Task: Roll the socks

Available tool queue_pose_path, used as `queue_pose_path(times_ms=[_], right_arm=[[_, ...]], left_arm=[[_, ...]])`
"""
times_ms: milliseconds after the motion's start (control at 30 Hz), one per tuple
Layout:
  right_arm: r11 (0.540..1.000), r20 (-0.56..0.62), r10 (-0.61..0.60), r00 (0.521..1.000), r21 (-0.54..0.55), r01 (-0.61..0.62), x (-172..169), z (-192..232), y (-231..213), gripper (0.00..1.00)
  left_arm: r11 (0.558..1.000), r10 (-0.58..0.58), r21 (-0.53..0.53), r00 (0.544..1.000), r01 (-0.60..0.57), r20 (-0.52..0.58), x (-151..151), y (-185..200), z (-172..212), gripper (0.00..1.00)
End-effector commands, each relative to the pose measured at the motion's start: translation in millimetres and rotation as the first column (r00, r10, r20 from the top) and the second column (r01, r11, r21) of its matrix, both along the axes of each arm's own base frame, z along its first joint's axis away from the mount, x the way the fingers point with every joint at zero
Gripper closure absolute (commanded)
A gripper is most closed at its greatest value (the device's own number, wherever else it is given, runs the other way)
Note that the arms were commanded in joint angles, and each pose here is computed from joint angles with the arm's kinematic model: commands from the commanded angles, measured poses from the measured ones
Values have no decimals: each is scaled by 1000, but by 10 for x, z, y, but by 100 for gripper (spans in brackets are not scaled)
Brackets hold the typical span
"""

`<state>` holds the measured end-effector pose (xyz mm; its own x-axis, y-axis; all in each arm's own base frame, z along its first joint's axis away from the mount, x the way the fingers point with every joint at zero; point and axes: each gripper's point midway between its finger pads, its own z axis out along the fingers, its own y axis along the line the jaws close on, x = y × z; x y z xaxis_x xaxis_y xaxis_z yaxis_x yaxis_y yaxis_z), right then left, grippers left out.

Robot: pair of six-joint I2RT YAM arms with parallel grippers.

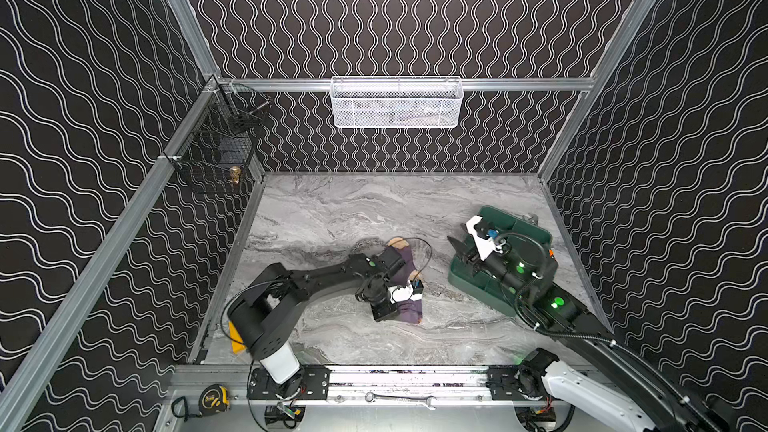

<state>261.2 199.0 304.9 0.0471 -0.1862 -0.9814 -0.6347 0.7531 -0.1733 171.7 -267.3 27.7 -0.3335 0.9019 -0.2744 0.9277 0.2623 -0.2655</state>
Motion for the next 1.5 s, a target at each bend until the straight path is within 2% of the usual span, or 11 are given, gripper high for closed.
queue_pose_path(times_ms=[0,133,233,300,367,500,700,1067,1167,1333,1467], right_arm=[[986,63,147,987,-85,-141,-215,-41,137,66],[858,25,264,964,-464,-223,-474,-788,304,65],[653,66,340,938,-735,-184,-687,-1381,410,58],[548,103,407,908,-823,-153,-794,-1629,495,56],[483,124,473,872,-864,-140,-878,-1806,617,55],[444,119,528,841,-883,-153,-903,-2005,864,52],[329,-17,541,841,-916,-230,-883,-2431,1051,45],[285,-126,492,861,-912,-296,-837,-2831,1000,49],[279,-168,467,868,-904,-325,-846,-2940,918,61],[218,-304,420,855,-881,-420,-967,-3119,770,98],[193,-444,372,815,-822,-536,-1137,-3182,719,100]], left_arm=[[998,57,23,988,-54,-143,-80,11,-11,100],[994,91,67,981,-81,-169,-17,50,-113,100],[993,98,78,979,-85,-177,-12,58,-150,100],[993,101,81,979,-87,-177,-4,62,-160,100],[992,106,88,978,-91,-177,7,73,-177,100],[991,108,92,977,-93,-181,17,80,-203,100],[990,114,99,979,-98,-169,33,105,-203,100],[990,117,95,982,-103,-152,59,111,-179,100],[989,118,102,983,-104,-141,74,120,-167,100],[988,128,101,987,-118,-92,125,149,-78,100],[986,144,93,989,-141,-27,196,183,34,86]])
